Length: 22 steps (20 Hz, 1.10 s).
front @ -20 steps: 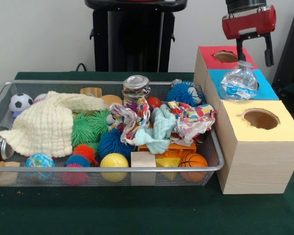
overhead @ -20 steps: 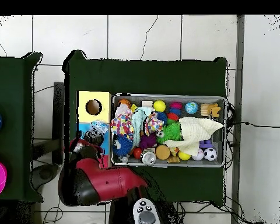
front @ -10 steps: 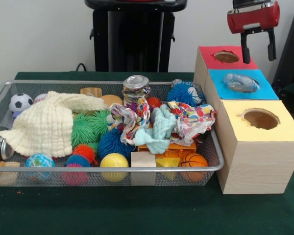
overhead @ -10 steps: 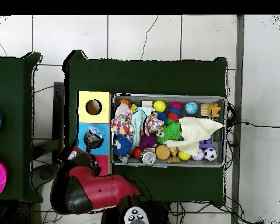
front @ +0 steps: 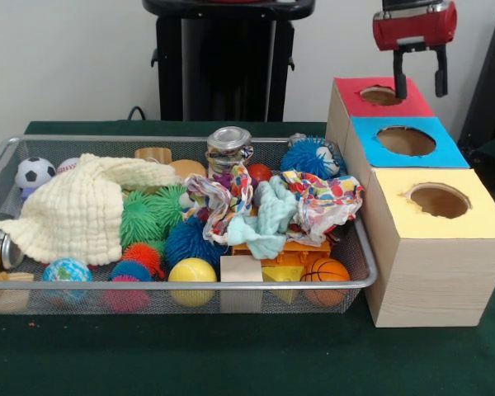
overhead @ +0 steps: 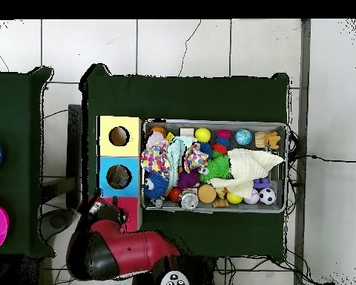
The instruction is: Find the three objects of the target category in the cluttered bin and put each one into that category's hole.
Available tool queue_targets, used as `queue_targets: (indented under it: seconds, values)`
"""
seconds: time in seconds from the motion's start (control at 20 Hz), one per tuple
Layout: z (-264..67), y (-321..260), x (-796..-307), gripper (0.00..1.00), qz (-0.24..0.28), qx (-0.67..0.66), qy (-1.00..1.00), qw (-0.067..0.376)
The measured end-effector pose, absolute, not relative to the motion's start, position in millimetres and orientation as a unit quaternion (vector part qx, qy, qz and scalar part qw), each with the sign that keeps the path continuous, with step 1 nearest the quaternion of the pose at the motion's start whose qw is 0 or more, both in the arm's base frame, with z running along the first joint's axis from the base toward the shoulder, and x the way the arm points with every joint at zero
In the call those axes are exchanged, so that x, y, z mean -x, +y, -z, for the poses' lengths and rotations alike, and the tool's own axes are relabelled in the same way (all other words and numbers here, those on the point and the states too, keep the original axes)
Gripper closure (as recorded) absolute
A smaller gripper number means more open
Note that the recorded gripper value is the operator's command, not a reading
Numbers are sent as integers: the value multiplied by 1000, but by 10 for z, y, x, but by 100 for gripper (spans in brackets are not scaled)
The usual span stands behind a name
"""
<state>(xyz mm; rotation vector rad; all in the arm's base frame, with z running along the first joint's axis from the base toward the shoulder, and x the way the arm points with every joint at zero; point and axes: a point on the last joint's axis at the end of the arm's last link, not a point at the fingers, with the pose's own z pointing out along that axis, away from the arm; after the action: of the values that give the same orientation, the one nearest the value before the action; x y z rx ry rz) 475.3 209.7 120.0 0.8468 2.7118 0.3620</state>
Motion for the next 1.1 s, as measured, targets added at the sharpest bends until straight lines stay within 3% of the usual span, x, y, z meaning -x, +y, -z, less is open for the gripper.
queue_targets:
  seconds: [0.55, 1.1]
  values:
    - [-1239, 1494, -4920, 0, -108, -349, 924, 114]
    - [-1258, 802, -5065, 0, -105, -393, 906, 117]
